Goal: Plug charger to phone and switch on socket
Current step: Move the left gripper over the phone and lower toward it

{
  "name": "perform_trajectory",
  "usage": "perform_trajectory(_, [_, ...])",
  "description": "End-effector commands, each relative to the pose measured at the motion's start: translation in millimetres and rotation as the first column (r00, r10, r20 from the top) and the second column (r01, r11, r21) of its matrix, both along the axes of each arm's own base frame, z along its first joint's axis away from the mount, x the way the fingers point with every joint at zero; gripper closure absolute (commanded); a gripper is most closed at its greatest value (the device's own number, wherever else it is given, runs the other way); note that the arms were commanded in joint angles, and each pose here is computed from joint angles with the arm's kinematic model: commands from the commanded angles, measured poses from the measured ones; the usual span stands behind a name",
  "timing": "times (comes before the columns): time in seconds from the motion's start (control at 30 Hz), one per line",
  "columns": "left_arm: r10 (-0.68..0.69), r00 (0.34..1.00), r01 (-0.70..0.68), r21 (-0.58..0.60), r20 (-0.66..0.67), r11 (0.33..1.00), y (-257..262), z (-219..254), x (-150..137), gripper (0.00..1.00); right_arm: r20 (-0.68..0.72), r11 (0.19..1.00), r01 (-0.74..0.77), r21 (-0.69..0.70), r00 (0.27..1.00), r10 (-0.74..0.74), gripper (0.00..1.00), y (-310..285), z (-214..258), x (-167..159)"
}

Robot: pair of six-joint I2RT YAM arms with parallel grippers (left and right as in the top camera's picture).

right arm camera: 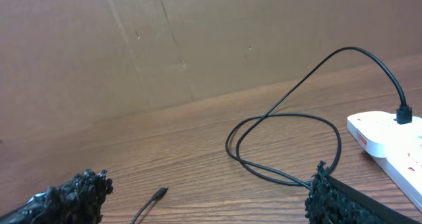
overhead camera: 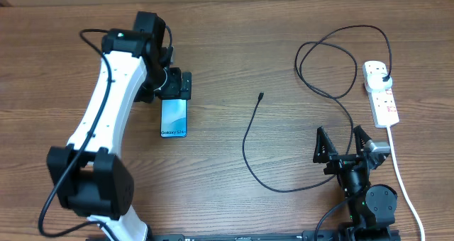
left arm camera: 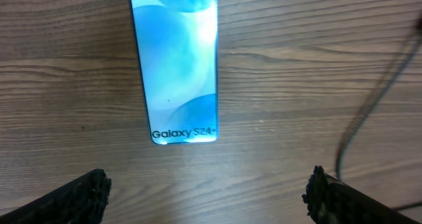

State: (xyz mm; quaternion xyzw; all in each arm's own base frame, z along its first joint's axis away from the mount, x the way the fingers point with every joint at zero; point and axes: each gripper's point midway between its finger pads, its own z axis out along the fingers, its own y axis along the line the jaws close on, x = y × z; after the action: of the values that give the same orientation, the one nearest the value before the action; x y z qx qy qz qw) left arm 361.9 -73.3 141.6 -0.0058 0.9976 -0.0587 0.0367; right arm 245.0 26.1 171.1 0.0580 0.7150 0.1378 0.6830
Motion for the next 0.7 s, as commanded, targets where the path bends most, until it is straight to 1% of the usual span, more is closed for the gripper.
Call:
perform_trajectory(0.0, [0.043, 0.999, -0.042, 0.054, -0.018, 0.998, 7.4, -14.7, 10.6, 0.04, 0.006, 1.000, 0.005, 0.004, 1.000, -0.005, 0.00, -1.2, -1.2, 0.2])
perform_trajectory(0.1, [0.069, 0.997, -0.066, 0.092, -0.037, 0.994, 12.8, -28.2, 14.5, 0.04, 0.006, 1.000, 0.005, 0.004, 1.000, -0.005, 0.00, -1.2, -1.2, 0.2])
perform_trajectory(0.4, [0.072, 0.993, -0.063, 0.102, -0.092, 0.993, 11.4, -61.9, 20.8, 0.03, 0.006, 1.000, 0.005, 0.004, 1.000, -0.005, 0.00, -1.2, -1.2, 0.2])
perform_trajectory(0.67, [0.077, 0.995, -0.072, 0.077, -0.064, 0.994, 7.2, -80.9, 28.6, 0.00, 0.006, 1.000, 0.005, 0.004, 1.000, -0.005, 0.00, -1.2, -1.2, 0.2])
